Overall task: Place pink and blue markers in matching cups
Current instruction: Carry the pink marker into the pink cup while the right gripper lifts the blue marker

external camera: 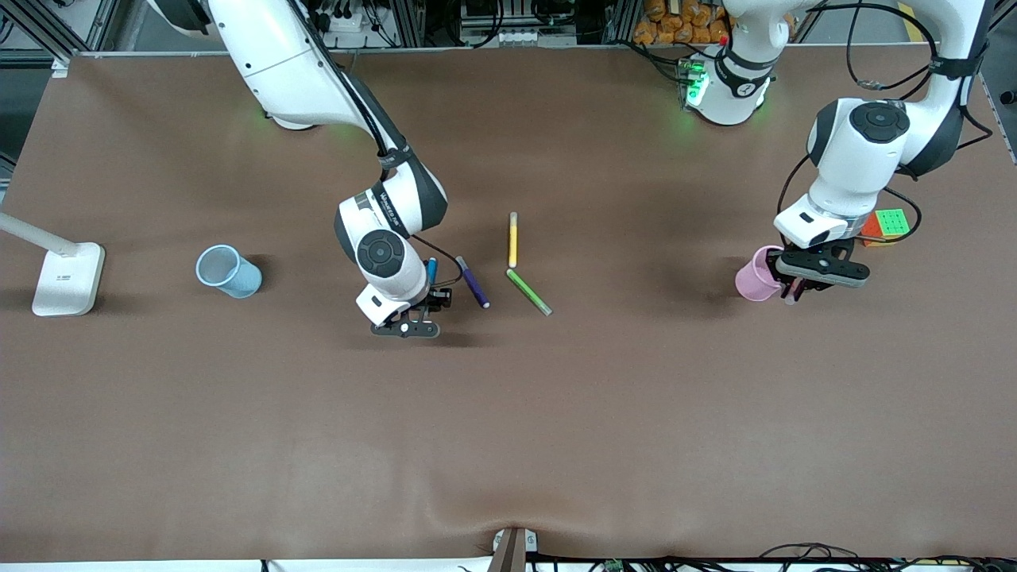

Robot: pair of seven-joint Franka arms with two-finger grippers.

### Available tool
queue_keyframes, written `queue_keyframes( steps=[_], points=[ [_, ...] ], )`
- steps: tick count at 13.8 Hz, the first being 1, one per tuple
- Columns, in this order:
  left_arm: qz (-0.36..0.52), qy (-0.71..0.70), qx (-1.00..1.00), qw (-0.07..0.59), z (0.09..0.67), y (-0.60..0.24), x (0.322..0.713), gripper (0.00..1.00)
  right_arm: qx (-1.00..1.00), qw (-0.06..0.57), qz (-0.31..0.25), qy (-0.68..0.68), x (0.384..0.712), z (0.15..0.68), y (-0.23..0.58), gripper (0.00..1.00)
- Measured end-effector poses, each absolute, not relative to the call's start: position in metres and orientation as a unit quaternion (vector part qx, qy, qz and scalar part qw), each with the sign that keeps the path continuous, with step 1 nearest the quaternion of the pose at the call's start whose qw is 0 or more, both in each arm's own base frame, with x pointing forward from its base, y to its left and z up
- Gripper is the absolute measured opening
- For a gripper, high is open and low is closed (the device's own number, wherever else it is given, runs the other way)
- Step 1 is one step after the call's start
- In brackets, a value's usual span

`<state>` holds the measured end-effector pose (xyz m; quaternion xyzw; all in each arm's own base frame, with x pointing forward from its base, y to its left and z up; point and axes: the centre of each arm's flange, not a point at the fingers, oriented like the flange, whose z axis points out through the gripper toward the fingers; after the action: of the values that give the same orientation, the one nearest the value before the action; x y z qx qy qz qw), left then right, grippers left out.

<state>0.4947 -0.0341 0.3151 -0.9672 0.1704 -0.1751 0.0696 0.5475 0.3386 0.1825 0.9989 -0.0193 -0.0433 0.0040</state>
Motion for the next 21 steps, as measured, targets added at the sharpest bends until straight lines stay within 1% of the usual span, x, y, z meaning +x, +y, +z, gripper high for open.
queue_keyframes(
  steps=[1,3,6,7,8,9,10,13,16,17,19,21],
  points=[
    [-0.171,0.164,-0.969,0.068,0.312,-0.034,0.492,0.17,0.999,0.005,-0.044,-0.019,0.547,0.182,0.338,0.42],
    [-0.167,0.158,-0.971,0.066,0.308,-0.035,0.489,0.17,0.999,0.006,-0.045,-0.02,0.546,0.18,0.337,0.18],
    [-0.163,0.155,-0.972,0.062,0.301,-0.036,0.487,0.18,0.999,0.006,-0.046,-0.013,0.546,0.181,0.337,0.17],
    [-0.162,0.15,-0.973,0.06,0.299,-0.036,0.487,0.23,0.999,0.007,-0.049,-0.002,0.546,0.183,0.337,0.17],
    [-0.162,0.146,-0.974,0.058,0.297,-0.037,0.487,0.23,0.999,0.006,-0.05,0.015,0.548,0.189,0.336,0.17],
    [-0.164,0.144,-0.974,0.057,0.297,-0.038,0.488,0.29,0.998,0.004,-0.048,0.036,0.551,0.199,0.335,0.17],
    [-0.168,0.144,-0.974,0.056,0.299,-0.039,0.489,0.37,0.997,0.001,-0.047,0.06,0.556,0.214,0.331,0.17],
    [-0.184,0.145,-0.97,0.057,0.312,-0.041,0.499,0.69,0.99,-0.015,-0.033,0.138,0.573,0.27,0.306,0.17],
    [-0.195,0.144,-0.968,0.063,0.33,-0.043,0.515,0.98,0.975,-0.026,-0.026,0.219,0.589,0.312,0.265,0.17],
    [-0.19,0.143,-0.969,0.07,0.344,-0.044,0.525,1.0,0.967,-0.029,-0.024,0.251,0.593,0.322,0.251,0.17],
    [-0.163,0.125,-0.975,0.081,0.386,-0.054,0.553,1.0,0.947,-0.037,-0.028,0.319,0.6,0.336,0.221,0.17],
    [-0.118,0.105,-0.985,0.074,0.437,-0.074,0.575,1.0,0.919,-0.065,-0.032,0.387,0.605,0.343,0.19,0.17]
  ],
)
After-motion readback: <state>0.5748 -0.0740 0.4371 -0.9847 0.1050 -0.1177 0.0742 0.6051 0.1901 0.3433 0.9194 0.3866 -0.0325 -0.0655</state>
